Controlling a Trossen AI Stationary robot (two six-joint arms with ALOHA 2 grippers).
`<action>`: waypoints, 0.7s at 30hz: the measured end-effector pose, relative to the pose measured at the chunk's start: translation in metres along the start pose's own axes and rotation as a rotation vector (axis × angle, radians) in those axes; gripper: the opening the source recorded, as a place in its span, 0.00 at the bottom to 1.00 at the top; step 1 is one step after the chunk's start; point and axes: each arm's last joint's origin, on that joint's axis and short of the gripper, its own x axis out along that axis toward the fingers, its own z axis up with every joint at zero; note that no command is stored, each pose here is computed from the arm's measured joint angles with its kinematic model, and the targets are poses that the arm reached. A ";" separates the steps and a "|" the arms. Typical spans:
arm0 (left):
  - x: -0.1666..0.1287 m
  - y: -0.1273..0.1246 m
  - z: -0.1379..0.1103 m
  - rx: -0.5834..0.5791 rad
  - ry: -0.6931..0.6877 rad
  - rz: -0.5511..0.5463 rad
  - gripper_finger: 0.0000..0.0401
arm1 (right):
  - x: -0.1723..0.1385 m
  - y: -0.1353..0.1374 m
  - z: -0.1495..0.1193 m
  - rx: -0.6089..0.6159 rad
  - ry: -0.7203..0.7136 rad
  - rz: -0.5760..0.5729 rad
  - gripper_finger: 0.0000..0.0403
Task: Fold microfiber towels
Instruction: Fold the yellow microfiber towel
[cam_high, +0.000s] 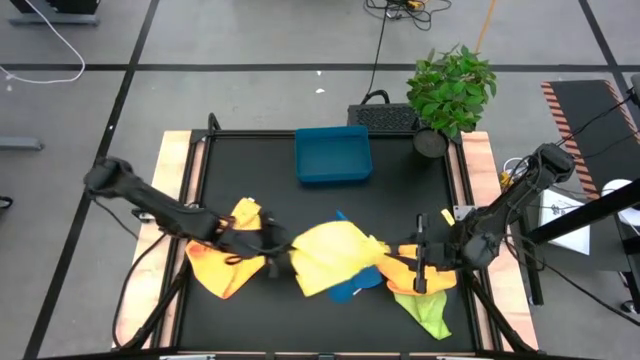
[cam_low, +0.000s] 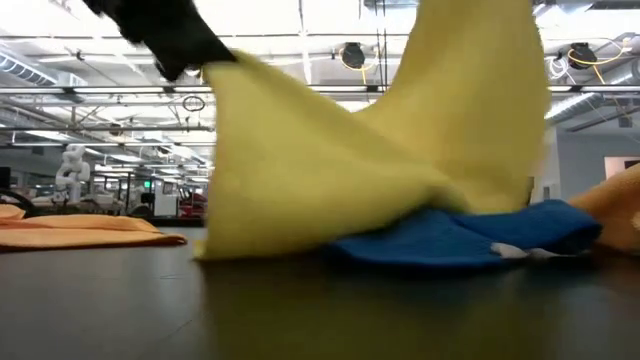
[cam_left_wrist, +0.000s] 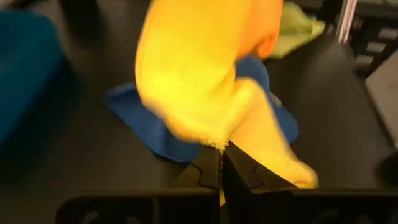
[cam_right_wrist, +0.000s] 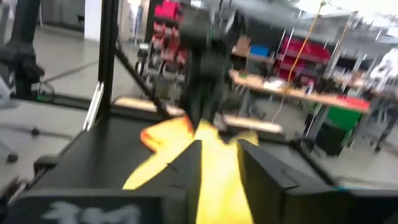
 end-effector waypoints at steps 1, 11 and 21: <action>-0.012 0.000 0.001 -0.002 -0.012 0.009 0.01 | 0.000 0.001 -0.003 0.003 0.023 0.003 0.30; -0.108 0.000 0.014 -0.056 -0.272 -0.015 0.00 | 0.019 0.016 -0.034 0.014 0.165 0.078 0.49; -0.148 0.006 0.034 -0.037 -0.509 -0.015 0.00 | 0.076 0.022 -0.093 0.063 0.307 0.151 0.46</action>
